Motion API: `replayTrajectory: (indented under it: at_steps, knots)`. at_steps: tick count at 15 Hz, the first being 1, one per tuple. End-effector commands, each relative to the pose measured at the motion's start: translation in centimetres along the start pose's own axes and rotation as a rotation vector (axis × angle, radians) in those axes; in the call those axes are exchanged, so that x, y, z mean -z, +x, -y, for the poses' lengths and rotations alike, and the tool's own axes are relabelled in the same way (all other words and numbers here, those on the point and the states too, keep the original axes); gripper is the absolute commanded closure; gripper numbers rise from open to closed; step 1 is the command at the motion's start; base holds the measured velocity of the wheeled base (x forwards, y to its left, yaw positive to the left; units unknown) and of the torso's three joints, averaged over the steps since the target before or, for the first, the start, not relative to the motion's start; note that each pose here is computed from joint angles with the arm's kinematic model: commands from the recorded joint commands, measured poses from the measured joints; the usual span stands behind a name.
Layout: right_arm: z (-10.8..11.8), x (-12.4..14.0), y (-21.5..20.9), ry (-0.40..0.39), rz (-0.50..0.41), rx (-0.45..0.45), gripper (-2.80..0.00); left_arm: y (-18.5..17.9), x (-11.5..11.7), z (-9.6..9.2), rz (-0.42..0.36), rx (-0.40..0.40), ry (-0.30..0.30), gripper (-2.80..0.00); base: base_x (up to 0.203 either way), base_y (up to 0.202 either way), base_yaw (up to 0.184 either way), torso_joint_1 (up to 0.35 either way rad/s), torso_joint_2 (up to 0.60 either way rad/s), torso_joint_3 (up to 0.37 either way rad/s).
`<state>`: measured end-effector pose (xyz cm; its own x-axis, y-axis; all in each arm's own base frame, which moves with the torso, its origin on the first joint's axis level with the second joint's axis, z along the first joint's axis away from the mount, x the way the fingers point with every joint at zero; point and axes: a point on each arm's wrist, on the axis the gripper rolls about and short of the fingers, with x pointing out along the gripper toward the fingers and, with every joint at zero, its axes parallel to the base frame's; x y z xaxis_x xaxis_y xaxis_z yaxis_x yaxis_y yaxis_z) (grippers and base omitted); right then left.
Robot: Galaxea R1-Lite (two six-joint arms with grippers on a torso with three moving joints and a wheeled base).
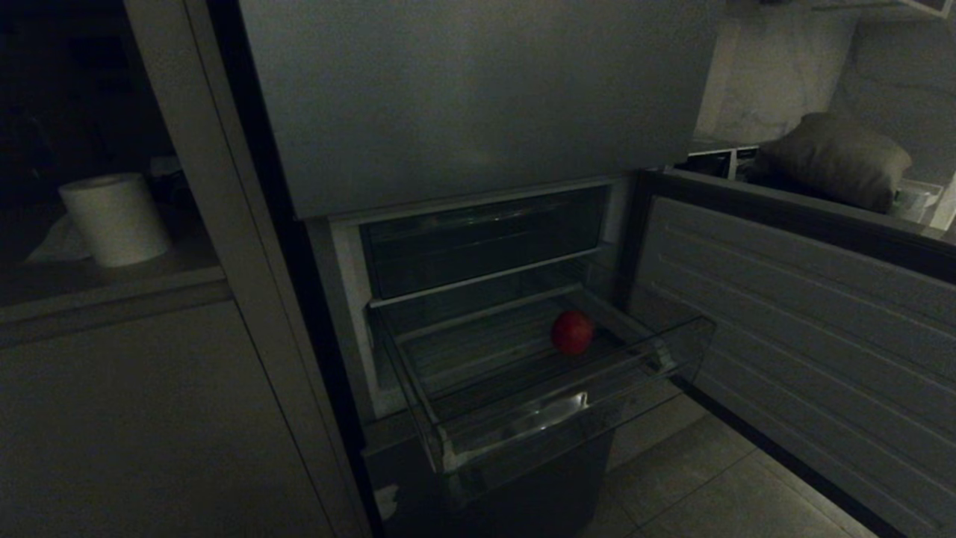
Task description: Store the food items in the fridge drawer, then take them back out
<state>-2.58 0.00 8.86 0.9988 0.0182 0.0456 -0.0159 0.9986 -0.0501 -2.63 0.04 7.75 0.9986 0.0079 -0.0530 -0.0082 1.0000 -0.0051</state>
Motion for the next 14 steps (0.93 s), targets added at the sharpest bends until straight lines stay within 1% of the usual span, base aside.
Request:
replayTrajectory:
  at_steps: [1, 2, 3, 5, 6, 7, 9, 12, 14]
  knots:
    - [0.2, -3.8, 0.0, 0.014, -0.018, 0.000, 0.00, 0.0, 0.0, 0.0, -0.001, -0.001, 0.000, 0.00, 0.000, 0.000, 0.000, 0.000, 0.00, 0.000]
    - [0.3, -6.1, 0.6, 0.024, -0.082, -0.008, 0.00, 0.0, 0.0, 0.0, -0.001, -0.001, -0.002, 0.00, 0.000, 0.000, 0.000, 0.000, 0.00, 0.000]
    - [0.4, -8.4, 1.9, 0.030, -0.182, -0.026, 0.00, 0.0, 0.0, 0.0, 0.000, -0.001, -0.002, 0.00, 0.000, 0.000, 0.000, 0.000, 0.00, 0.000]
    - [0.5, -11.9, 5.9, 0.047, -0.372, -0.063, 0.00, 0.0, 0.0, 0.0, 0.001, -0.001, -0.002, 0.00, 0.000, 0.000, 0.000, 0.000, 0.00, 0.000]
    - [0.6, -13.1, 8.3, 0.055, -0.452, -0.078, -2.80, 0.0, 0.0, 0.0, -0.001, -0.001, -0.002, 0.00, 0.000, 0.000, 0.000, 0.000, 0.00, 0.000]
    - [0.6, -13.9, 11.1, 0.064, -0.537, -0.100, -2.80, 0.0, 0.0, 0.0, -0.001, -0.001, 0.000, 0.00, 0.000, 0.000, 0.000, 0.000, 0.00, 0.000]
    - [0.5, -14.9, 16.7, 0.089, -0.659, -0.144, -2.80, 0.0, 0.0, 0.0, -0.001, -0.001, -0.001, 0.00, 0.000, 0.000, 0.000, 0.000, 0.00, 0.000]
    - [-0.3, -14.8, 25.0, 0.120, -0.782, -0.202, -2.80, 0.0, 0.0, 0.0, -0.001, -0.001, 0.000, 0.00, 0.000, 0.000, 0.000, 0.000, 0.00, 0.000]
    - [-1.7, -14.2, 29.1, 0.125, -0.825, -0.248, -2.80, 0.0, 0.0, 0.0, -0.001, -0.001, 0.000, 0.00, 0.000, 0.000, 0.000, 0.000, 0.00, 0.000]
